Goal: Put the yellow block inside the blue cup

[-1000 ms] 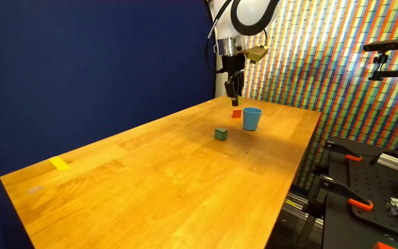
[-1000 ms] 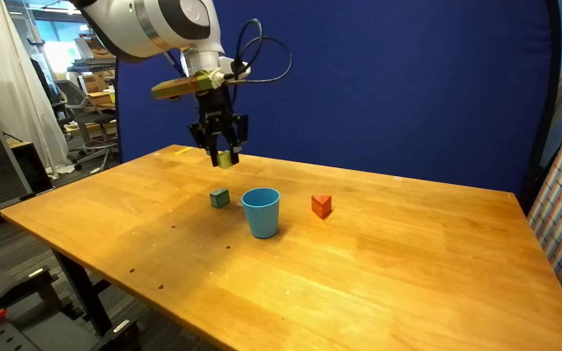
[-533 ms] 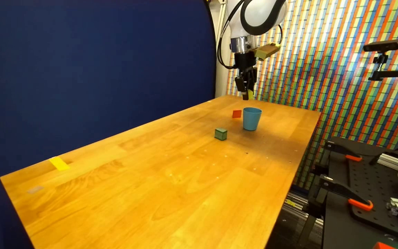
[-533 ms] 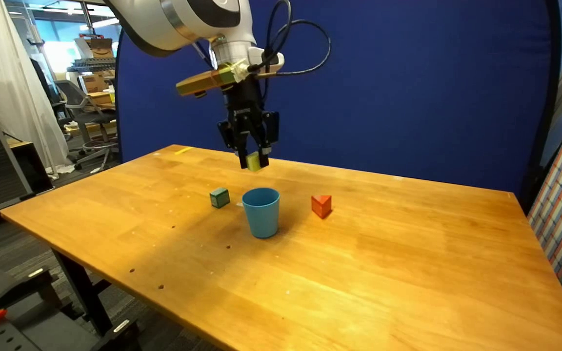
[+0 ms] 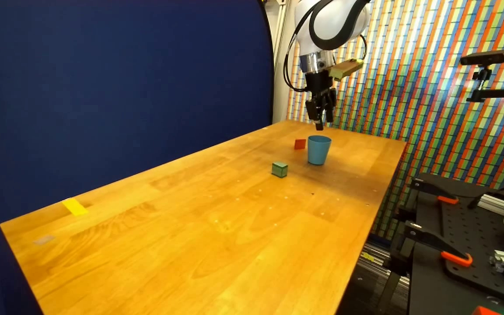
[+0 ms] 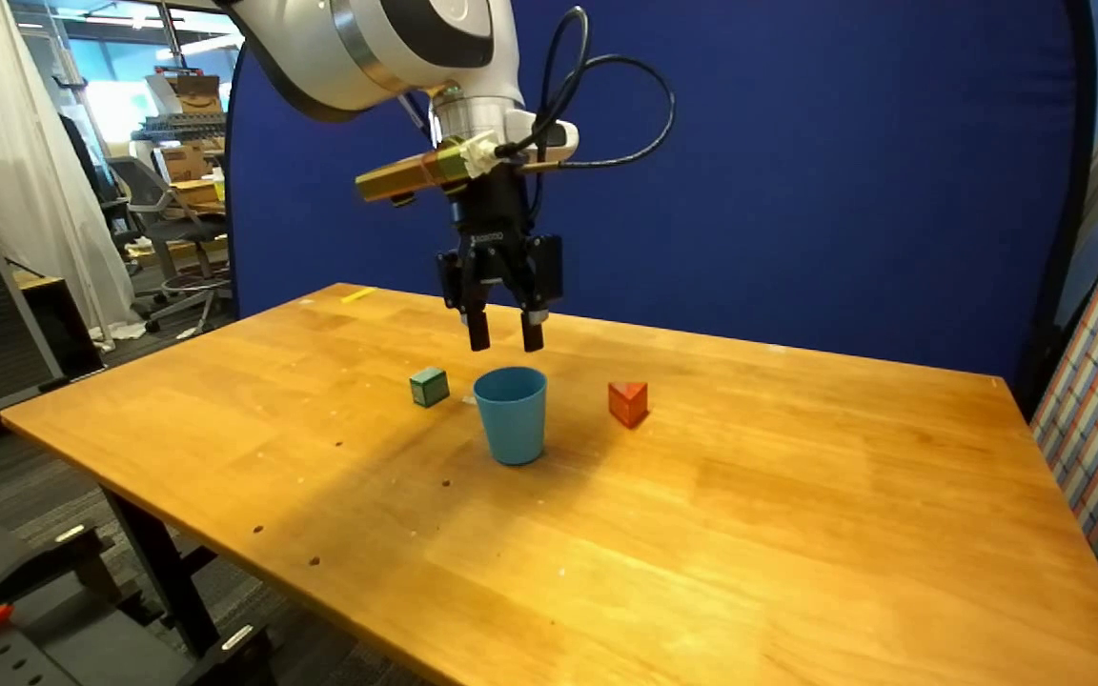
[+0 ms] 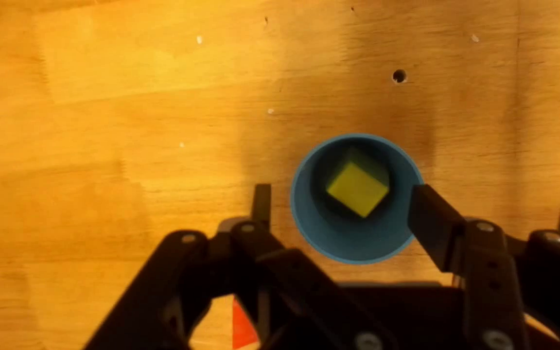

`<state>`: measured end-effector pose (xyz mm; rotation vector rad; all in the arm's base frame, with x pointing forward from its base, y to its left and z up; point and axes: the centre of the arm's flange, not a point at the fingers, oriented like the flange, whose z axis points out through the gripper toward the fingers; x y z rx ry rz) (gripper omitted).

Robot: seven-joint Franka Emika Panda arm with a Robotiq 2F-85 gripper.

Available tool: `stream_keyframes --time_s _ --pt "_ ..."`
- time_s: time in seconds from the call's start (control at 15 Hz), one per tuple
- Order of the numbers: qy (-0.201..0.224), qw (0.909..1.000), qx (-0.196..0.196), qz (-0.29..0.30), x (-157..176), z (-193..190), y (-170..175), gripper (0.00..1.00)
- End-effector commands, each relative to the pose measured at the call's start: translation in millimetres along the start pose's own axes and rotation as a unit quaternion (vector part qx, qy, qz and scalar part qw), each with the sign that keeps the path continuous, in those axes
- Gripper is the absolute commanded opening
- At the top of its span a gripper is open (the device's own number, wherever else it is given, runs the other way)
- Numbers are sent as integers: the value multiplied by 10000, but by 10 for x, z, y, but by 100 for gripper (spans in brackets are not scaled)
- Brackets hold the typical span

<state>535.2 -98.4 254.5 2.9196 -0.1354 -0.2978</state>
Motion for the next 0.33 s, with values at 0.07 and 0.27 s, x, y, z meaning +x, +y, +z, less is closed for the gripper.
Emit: stream_keyframes --time_s 0.07,0.27 --pt "-216 9995 229 -54 -27 12 -19 100" --pt "-169 9998 124 -6 -26 55 -50 100"
